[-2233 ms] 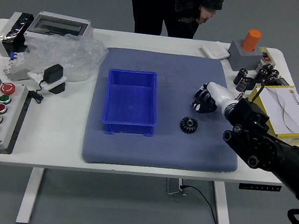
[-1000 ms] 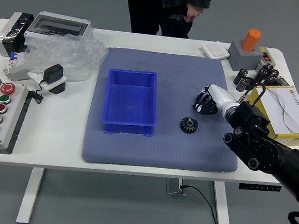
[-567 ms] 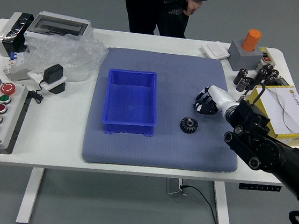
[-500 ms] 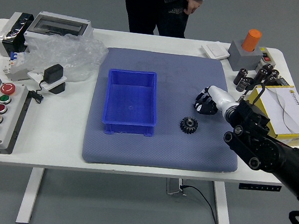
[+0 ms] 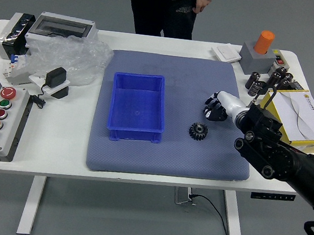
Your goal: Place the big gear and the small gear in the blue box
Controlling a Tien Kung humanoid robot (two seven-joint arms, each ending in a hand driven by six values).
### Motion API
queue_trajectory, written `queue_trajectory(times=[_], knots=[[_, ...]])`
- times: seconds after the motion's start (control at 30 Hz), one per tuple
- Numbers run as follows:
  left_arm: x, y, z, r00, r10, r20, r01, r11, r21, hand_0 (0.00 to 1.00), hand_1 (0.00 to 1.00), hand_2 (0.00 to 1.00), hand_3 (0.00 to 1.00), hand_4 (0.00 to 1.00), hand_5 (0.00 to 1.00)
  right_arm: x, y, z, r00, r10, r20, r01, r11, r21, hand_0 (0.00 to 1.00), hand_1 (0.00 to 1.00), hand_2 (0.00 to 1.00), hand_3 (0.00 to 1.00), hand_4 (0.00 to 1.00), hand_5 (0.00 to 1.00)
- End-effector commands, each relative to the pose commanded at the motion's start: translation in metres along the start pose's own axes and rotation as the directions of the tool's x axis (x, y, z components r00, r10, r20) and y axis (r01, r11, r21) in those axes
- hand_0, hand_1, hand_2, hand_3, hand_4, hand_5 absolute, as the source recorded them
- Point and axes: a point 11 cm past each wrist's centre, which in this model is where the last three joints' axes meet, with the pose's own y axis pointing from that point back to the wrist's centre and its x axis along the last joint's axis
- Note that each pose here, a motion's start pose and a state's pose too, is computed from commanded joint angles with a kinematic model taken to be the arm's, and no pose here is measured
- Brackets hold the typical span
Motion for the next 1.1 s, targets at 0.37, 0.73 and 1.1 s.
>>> queue_trajectory(times=[0.37,0.73,1.1], knots=[[0.001,0.000,-0.002,1.000,0.001,-0.003,-0.001,1.000,0.004,0.727,0.680,0.694,0.688,0.416,0.008,0.004,0.001,-0.003,1.000,-0.001,0.003,0.001,1.000,0.003,0.658,0.618,0.735,0.766,0.632,0.190],[0.001,0.000,-0.003,1.000,0.002,-0.004,-0.002,1.000,0.005,0.727,0.680,0.694,0.687,0.416,0.011,-0.001,0.004,-0.007,1.000,-0.012,-0.017,0.012,1.000,0.011,0.654,0.612,0.730,0.751,0.637,0.210],[0.002,0.000,0.000,1.000,0.004,-0.005,-0.004,1.000,0.000,0.728,0.681,0.695,0.687,0.416,0.012,0.000,0.010,-0.016,0.997,-0.021,-0.068,0.023,1.000,0.018,0.649,0.600,0.709,0.743,0.653,0.221]])
